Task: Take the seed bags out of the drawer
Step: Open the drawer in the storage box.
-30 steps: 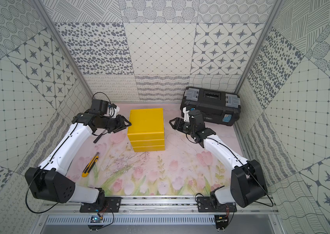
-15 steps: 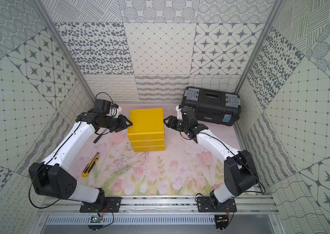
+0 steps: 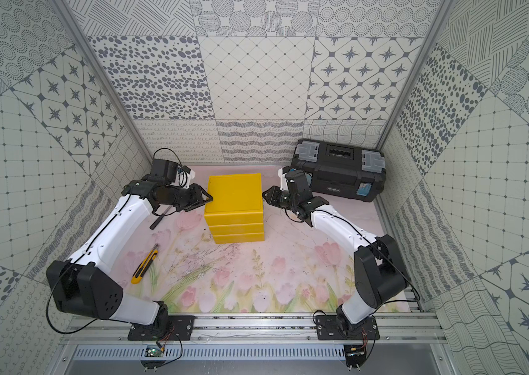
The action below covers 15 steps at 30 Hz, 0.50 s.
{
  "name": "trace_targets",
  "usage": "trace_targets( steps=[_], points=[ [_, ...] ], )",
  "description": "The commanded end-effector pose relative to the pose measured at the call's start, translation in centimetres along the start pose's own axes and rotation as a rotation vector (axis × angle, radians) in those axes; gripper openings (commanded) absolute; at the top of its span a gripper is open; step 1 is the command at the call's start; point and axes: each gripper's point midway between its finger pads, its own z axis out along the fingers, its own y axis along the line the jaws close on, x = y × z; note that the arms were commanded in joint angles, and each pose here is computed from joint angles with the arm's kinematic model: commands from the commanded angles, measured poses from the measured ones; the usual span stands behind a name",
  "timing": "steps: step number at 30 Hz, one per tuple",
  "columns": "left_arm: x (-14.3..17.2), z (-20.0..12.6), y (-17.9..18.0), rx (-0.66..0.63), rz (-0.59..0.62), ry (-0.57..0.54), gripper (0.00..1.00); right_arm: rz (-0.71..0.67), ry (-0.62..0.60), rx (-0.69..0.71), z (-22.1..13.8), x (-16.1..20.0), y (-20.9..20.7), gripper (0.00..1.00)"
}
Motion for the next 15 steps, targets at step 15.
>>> trace_targets(
  steps=[15],
  points=[
    [0.5, 0.3, 1.5, -0.077, 0.033, 0.026, 0.42, -0.112, -0.082, 0.172, -5.0, -2.1, -1.3, 0.0]
  ],
)
